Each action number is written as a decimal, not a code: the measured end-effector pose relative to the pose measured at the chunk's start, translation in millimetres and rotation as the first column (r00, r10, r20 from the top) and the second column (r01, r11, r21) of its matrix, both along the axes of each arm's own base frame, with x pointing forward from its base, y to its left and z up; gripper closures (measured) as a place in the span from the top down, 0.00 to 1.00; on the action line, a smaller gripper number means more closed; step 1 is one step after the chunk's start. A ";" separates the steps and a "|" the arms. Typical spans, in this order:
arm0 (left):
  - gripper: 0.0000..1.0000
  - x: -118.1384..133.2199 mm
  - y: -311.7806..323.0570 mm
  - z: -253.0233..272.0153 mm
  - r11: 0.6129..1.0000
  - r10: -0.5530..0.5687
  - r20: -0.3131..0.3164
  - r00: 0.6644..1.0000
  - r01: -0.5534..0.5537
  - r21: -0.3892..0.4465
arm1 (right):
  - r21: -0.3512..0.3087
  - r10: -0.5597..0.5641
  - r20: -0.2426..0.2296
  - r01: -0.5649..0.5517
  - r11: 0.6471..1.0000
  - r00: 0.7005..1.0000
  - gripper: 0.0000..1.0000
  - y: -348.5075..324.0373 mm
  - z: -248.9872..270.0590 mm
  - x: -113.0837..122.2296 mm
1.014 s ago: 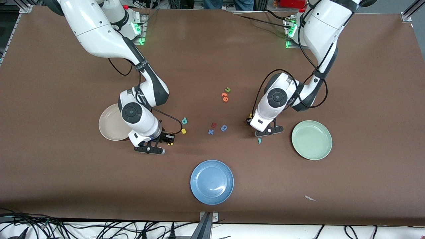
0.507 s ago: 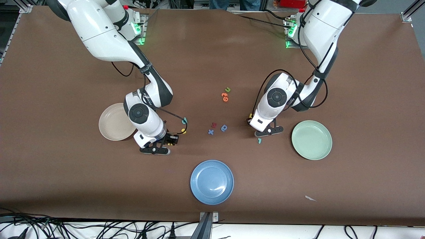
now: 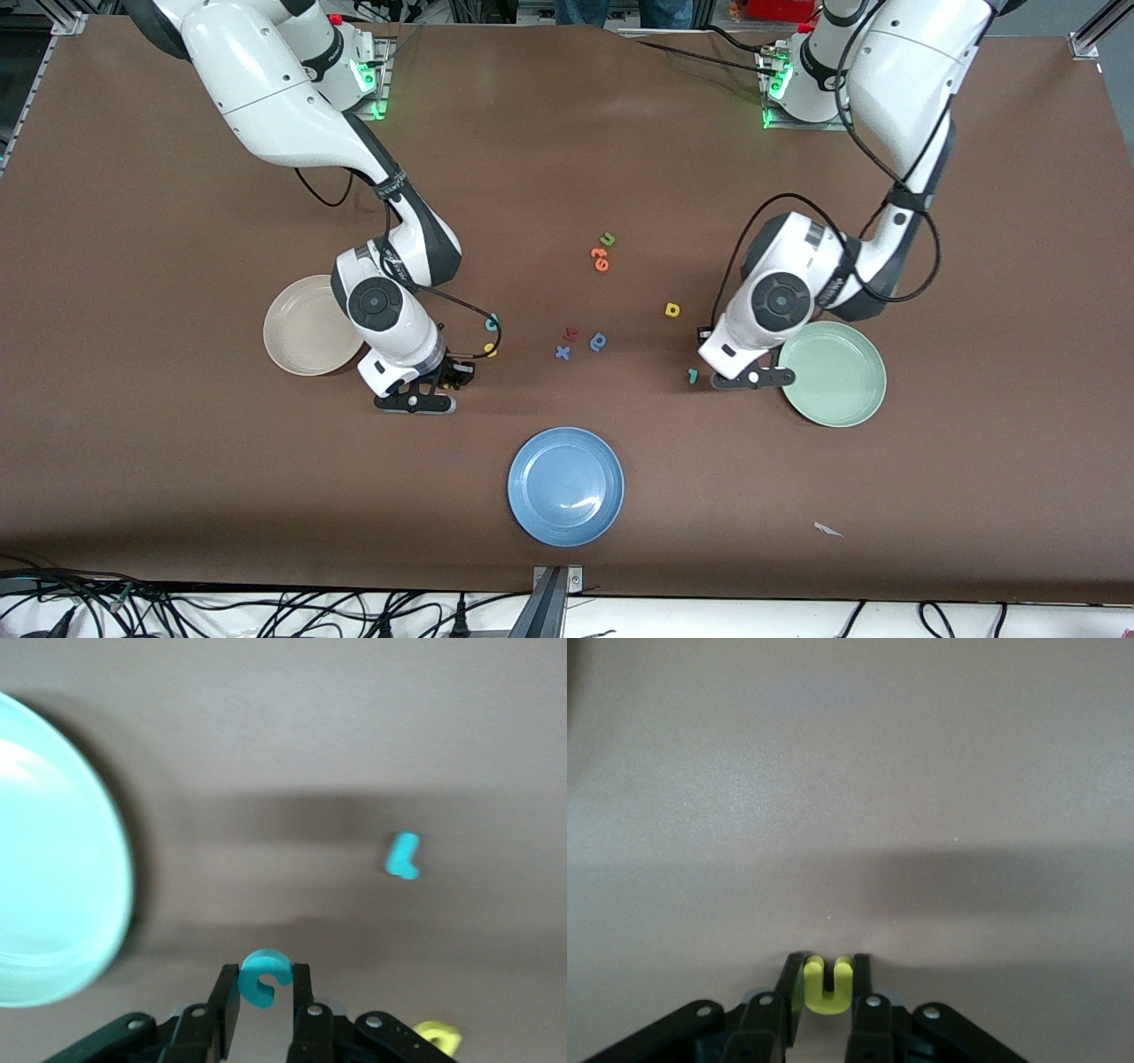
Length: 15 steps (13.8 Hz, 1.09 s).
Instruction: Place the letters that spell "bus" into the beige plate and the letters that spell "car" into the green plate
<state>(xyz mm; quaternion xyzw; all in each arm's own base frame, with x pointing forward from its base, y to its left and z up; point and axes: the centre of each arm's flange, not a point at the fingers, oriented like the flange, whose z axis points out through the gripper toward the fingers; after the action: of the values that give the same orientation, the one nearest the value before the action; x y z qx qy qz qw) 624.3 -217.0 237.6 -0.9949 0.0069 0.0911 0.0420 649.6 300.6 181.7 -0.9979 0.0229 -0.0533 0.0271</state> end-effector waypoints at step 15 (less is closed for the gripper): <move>1.00 32.8 76.2 -9.9 0.989 -0.022 0.022 1.000 0.025 -0.148 | -0.173 0.055 -0.222 -0.095 0.980 0.973 0.25 -207.0 32.8 -54.6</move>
<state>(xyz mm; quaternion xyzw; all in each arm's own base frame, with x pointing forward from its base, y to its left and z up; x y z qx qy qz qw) 657.1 -140.9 227.6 -0.9960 0.0252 0.0798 -0.0308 595.0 93.5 214.5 -0.9962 -0.0171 0.0547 -0.0652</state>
